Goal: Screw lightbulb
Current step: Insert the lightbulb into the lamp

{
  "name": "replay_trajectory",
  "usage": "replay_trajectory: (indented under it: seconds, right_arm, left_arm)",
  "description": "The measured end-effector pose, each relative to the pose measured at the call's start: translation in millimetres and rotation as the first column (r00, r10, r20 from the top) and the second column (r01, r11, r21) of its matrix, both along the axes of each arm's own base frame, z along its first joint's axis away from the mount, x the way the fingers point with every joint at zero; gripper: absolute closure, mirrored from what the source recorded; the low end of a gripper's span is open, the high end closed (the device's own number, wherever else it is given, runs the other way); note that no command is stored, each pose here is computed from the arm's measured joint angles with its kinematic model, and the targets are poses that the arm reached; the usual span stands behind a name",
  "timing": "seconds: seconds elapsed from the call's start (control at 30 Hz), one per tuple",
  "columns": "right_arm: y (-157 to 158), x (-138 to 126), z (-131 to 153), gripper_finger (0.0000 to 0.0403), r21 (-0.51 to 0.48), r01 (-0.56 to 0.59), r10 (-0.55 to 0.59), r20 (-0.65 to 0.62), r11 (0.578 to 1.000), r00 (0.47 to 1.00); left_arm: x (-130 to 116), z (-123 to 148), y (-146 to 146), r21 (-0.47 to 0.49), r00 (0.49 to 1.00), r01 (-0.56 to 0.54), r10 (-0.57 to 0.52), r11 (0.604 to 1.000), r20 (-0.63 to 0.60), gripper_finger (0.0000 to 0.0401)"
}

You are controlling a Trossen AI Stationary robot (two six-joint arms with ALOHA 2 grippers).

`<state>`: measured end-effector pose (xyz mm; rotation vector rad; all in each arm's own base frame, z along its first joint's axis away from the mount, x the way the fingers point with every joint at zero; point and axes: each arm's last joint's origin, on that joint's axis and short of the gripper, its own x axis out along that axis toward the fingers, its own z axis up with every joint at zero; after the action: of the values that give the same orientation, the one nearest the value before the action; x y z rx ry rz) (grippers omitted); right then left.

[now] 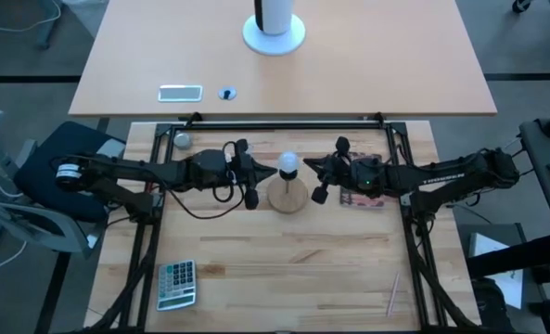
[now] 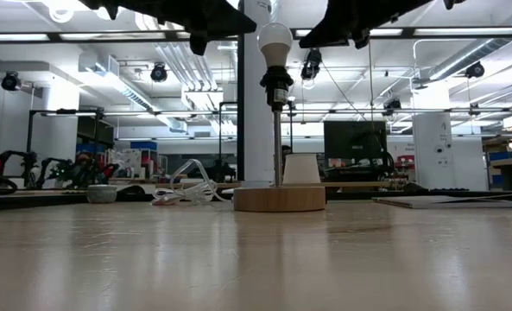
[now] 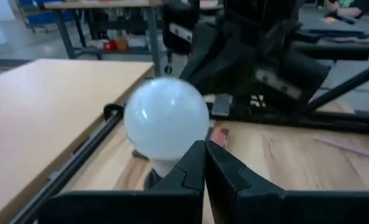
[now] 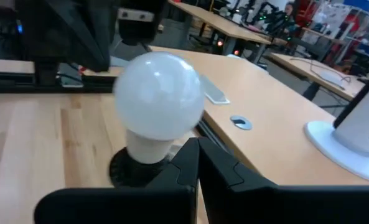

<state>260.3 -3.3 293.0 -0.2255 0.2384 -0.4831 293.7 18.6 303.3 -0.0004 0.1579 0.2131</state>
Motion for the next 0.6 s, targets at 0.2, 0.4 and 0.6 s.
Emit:
replay_trajectory:
  seconds: [0.2,0.4,0.6]
  right_arm:
    - [-8.1,1.2,2.1,0.0401,0.009,-0.037,0.037,0.022,0.999,0.999]
    - [-8.0,2.1,3.4,0.0401,0.018,-0.086,0.085,0.039,0.996,0.996]
    - [-7.5,2.3,3.4,0.0401,0.036,-0.095,0.094,0.048,0.995,0.994]
  left_arm:
    - [6.8,-7.1,3.7,0.002,1.0,-0.023,0.023,1.0,-0.008,0.0401]
    - [8.6,-9.8,5.5,0.009,0.998,-0.064,0.064,0.998,-0.016,0.0401]
    - [8.6,-9.5,6.1,0.01,0.997,-0.071,0.072,0.997,-0.013,0.0401]
